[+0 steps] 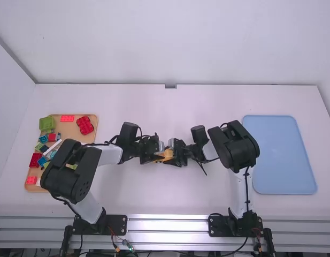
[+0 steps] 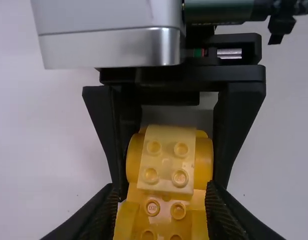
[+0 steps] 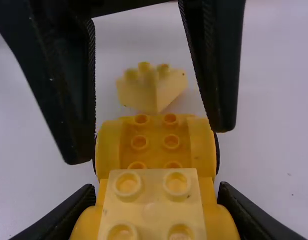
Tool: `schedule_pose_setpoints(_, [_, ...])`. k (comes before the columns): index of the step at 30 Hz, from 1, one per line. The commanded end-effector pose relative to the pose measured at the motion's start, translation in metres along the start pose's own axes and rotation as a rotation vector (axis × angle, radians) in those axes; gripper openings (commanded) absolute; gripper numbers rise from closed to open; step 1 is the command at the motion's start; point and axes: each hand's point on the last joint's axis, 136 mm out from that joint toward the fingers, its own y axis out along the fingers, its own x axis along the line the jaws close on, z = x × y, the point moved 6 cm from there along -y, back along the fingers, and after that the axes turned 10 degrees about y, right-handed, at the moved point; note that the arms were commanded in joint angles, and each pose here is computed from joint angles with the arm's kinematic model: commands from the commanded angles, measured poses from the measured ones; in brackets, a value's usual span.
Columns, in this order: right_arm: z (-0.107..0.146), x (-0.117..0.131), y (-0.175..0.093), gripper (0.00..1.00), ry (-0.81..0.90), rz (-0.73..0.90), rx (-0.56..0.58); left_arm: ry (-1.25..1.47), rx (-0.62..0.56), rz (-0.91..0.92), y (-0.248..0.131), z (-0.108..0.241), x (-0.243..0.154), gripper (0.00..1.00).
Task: Assemble lego blocks to make yellow taxi
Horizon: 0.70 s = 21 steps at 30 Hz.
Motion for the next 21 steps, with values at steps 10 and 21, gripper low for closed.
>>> schedule_pose_setpoints(10, [0.007, -0.002, 0.000, 0.58, 0.030, 0.006, 0.012, 0.011, -0.025, 0.001, -0.001, -0.004, -0.001, 0.82])
schedule_pose_setpoints(21, [0.006, -0.002, -0.002, 0.64, 0.031, 0.002, 0.002, -0.112, -0.066, -0.040, -0.061, 0.025, 0.013, 0.99])
